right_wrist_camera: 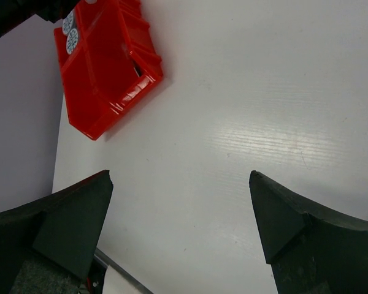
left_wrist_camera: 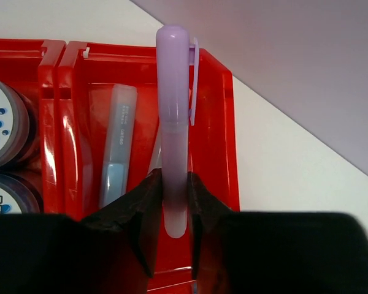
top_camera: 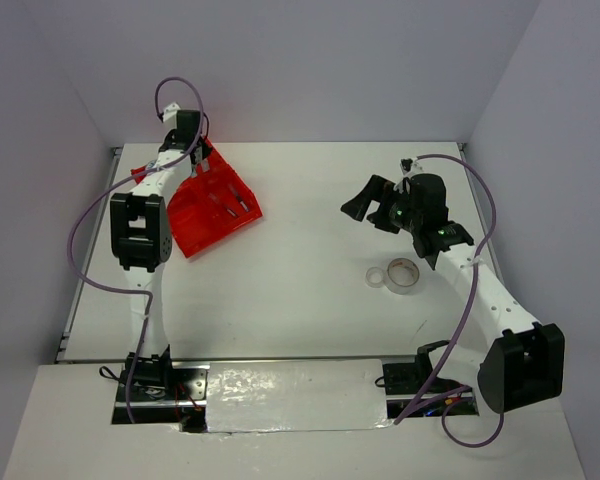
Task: Sort the stationery into containers
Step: Place the pen in the storage box, then pick up the stationery from the center of the board.
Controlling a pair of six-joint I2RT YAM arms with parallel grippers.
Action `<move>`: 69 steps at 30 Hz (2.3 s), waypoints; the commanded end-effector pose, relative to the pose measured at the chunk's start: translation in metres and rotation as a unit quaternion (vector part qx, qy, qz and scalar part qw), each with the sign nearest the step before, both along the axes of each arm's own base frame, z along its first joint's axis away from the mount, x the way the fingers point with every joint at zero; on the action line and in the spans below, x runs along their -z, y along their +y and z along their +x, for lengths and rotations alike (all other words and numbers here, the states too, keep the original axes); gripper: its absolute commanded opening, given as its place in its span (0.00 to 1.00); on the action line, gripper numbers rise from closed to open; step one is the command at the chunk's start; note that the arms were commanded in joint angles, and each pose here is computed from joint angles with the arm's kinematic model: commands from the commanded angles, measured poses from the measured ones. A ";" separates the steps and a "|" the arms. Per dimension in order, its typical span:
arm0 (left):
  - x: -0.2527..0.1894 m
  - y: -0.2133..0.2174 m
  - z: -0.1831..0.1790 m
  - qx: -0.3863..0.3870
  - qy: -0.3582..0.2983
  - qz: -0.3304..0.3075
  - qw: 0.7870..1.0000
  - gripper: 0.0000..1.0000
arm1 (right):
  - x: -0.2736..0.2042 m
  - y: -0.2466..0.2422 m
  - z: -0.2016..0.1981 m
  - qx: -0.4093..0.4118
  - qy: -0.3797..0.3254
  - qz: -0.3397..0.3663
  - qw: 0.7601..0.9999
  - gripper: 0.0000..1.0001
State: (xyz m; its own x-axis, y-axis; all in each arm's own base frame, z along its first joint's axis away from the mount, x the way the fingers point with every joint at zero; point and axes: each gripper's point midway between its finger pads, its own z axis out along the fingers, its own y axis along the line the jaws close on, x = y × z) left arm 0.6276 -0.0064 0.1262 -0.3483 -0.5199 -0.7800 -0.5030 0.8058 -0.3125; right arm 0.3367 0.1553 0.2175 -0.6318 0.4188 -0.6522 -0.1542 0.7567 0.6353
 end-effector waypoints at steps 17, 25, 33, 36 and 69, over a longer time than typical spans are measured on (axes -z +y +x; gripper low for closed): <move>-0.144 -0.158 -0.089 0.244 -0.114 -0.026 0.963 0.99 | -0.078 -0.064 -0.036 0.141 -0.103 -0.058 0.983 1.00; -0.096 -0.408 -0.227 0.543 -0.094 -0.018 0.834 0.99 | -0.125 -0.123 -0.101 0.249 -0.153 -0.096 0.952 1.00; -0.024 -0.532 -0.300 0.710 -0.028 0.048 0.702 0.99 | -0.149 -0.122 -0.135 0.239 -0.192 -0.062 0.950 1.00; -0.003 -0.544 -0.316 0.738 -0.012 0.057 0.673 0.98 | -0.151 -0.117 -0.135 0.226 -0.199 -0.059 0.952 1.00; -0.098 -0.558 -0.257 0.683 -0.204 -0.073 0.698 0.00 | -0.155 -0.100 -0.128 0.183 -0.213 -0.055 0.958 1.00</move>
